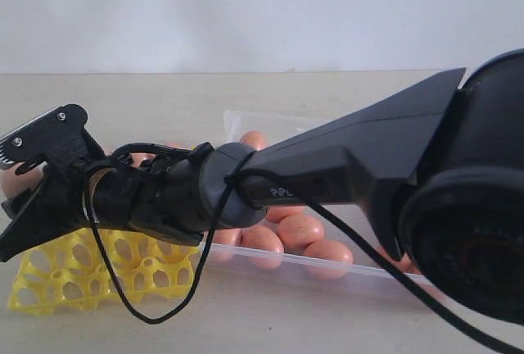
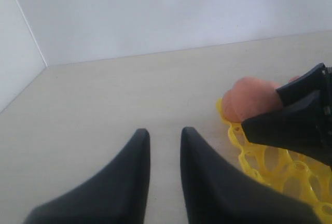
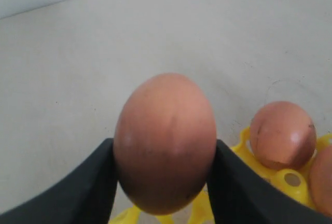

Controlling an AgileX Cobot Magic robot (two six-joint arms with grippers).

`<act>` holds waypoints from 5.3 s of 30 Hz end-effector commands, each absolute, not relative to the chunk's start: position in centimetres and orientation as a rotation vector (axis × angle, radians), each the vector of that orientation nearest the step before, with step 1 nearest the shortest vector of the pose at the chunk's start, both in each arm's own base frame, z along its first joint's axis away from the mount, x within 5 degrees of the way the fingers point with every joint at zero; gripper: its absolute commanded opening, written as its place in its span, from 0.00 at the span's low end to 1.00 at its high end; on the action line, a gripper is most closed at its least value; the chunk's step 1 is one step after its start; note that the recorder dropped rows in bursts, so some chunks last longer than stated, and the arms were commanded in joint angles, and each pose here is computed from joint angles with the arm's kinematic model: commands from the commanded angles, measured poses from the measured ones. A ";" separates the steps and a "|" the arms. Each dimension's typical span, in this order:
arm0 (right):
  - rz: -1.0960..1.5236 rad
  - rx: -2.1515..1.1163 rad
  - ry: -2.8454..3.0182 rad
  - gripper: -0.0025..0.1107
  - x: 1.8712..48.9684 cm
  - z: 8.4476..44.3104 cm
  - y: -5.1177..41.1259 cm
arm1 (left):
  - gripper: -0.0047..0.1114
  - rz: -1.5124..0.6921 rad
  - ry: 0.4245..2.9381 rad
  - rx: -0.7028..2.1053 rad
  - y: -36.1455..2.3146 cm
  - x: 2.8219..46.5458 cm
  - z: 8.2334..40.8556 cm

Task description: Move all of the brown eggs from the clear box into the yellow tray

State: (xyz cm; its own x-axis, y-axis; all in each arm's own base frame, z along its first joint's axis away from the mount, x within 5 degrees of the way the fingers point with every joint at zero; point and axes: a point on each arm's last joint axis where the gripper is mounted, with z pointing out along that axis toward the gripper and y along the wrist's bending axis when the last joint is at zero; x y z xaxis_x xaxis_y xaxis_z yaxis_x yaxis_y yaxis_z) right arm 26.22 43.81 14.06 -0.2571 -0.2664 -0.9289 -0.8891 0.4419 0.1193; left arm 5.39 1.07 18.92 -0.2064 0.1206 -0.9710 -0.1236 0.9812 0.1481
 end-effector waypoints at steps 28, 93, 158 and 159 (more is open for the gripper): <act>0.795 -0.936 1.795 0.02 29.7 12.4 44.0 | 0.23 0.220 1.765 -0.007 1.1 5.4 18.8; 0.762 -1.017 1.722 0.45 29.3 11.6 44.8 | 0.23 0.220 1.765 -0.007 1.1 5.4 18.8; -0.463 -1.767 1.889 0.54 28.9 18.6 27.0 | 0.23 0.220 1.765 -0.007 1.1 5.4 18.8; -0.451 -1.777 1.869 0.54 29.0 18.4 27.3 | 0.23 0.220 1.765 -0.007 1.1 5.4 18.8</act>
